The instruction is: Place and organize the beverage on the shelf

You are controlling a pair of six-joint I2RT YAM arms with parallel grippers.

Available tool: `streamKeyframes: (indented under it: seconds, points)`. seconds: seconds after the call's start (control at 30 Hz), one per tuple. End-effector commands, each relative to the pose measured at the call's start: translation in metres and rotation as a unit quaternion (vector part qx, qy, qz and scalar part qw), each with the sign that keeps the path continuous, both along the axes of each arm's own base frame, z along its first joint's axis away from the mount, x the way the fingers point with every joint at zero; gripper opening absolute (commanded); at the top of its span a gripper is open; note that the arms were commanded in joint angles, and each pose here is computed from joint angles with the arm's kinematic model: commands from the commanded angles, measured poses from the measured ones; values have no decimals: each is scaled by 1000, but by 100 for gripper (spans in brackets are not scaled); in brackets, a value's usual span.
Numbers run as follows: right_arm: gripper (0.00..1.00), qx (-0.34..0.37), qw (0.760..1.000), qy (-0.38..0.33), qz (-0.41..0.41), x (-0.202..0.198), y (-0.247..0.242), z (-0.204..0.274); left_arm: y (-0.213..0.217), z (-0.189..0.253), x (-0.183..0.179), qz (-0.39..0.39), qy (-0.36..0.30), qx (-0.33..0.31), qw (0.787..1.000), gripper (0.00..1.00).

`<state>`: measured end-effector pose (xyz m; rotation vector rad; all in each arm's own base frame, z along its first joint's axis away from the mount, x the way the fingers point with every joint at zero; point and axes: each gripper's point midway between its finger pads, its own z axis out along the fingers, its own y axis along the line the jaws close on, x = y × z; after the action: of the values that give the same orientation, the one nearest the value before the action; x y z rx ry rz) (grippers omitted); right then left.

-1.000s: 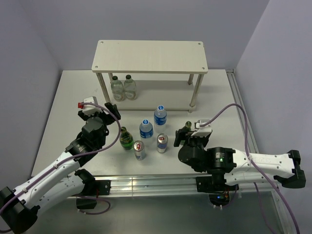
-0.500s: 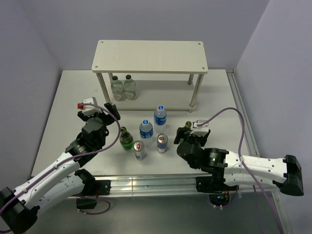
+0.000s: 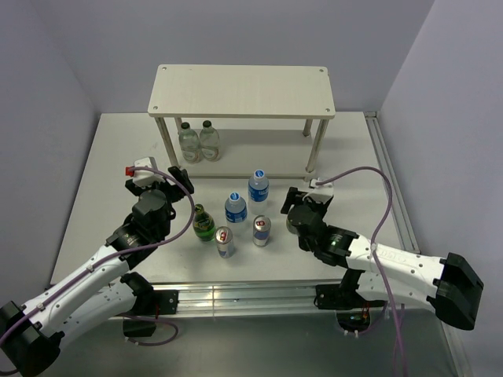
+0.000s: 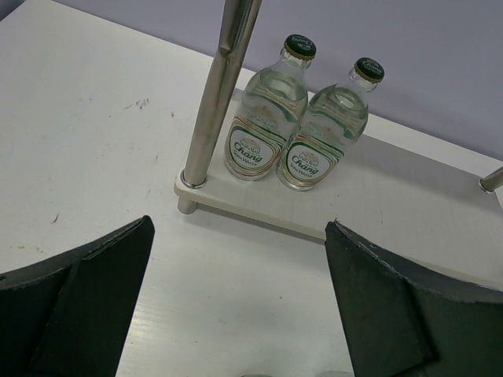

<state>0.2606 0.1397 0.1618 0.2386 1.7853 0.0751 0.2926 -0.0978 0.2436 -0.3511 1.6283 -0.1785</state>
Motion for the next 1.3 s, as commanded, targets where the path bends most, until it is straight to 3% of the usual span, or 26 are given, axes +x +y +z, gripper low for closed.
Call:
streamKeyframes:
  seconds: [0.0, 0.13, 0.23, 0.27, 0.3, 0.53, 0.73, 0.93, 1.27]
  points:
    - [75, 11, 1000, -6, 1, 7, 7, 1, 2, 8, 1, 8, -15, -6, 1000, 97]
    - [63, 6, 1000, 1, -5, 8, 5, -5, 2, 9, 0, 6, -16, -7, 1000, 97]
    - [47, 4, 1000, 2, -10, 8, 2, -6, 3, 8, 0, 9, -16, -7, 1000, 97]
    - [31, 4, 1000, 2, -9, 8, 2, -5, 3, 8, 0, 9, -15, -7, 1000, 97]
    - [26, 2, 1000, 1, -12, 9, 1, -5, 3, 8, 0, 8, -16, -8, 1000, 97]
    - [0, -8, 1000, 10, -9, 9, 2, -2, 4, 9, 0, 11, -16, -8, 1000, 97]
    - [0, 0, 1000, -6, -8, 11, 2, 45, 5, 11, -2, 11, -20, -13, 1000, 97]
    - [0, 4, 999, -50, 4, 15, 5, 136, 6, 11, -3, 11, -22, -15, 1000, 97]
    - [0, -6, 981, -192, 16, 17, -5, 345, 6, 13, -3, 10, -23, -15, 1000, 97]
